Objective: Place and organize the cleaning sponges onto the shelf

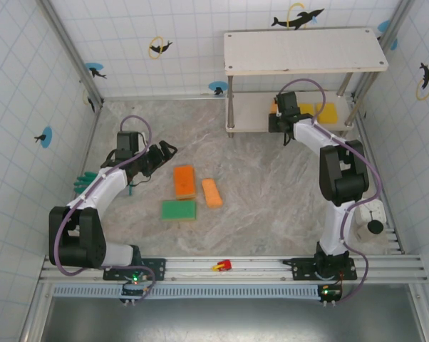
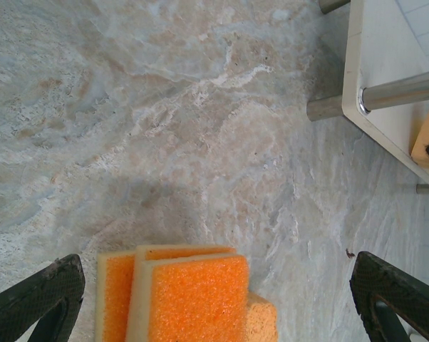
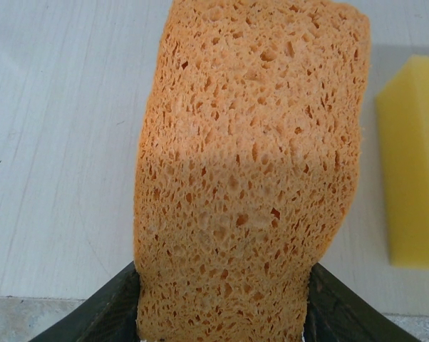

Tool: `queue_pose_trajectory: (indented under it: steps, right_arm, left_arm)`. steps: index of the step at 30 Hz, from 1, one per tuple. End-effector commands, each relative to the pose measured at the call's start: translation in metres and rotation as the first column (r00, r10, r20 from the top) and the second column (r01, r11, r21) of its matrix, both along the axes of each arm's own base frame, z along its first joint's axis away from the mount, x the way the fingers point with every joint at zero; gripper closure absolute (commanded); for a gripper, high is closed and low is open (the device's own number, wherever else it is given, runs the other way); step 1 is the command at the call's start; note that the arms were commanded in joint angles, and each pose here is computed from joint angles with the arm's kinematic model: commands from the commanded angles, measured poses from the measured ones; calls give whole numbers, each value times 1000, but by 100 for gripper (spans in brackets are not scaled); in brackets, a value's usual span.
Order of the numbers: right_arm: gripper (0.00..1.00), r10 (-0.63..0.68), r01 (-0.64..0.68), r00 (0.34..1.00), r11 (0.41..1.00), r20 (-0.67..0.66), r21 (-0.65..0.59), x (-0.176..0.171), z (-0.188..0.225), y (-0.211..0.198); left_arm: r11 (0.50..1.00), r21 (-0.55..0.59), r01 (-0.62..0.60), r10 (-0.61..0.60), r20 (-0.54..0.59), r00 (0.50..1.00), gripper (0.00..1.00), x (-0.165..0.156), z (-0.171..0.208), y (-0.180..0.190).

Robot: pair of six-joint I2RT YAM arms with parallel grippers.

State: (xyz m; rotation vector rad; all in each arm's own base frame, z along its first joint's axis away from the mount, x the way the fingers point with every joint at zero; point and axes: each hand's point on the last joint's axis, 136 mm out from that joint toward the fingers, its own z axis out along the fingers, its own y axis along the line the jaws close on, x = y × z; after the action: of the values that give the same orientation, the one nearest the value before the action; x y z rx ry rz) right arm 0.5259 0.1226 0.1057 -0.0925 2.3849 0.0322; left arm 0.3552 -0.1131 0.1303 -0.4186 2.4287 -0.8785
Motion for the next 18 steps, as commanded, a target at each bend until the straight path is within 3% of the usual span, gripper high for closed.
queue_pose_trajectory:
  steps: [1,18]
  right_arm:
    - [45,-5,5,1000,1000,22,10,13,8,0]
    - [45,-1,1,1000,1000,6,9,20,2,-2]
  left_arm:
    - [1000,16,1,-1,2,1000,3,-6,0,2]
    - [1000,15,1,-1,5,1000,3,-6,2,2]
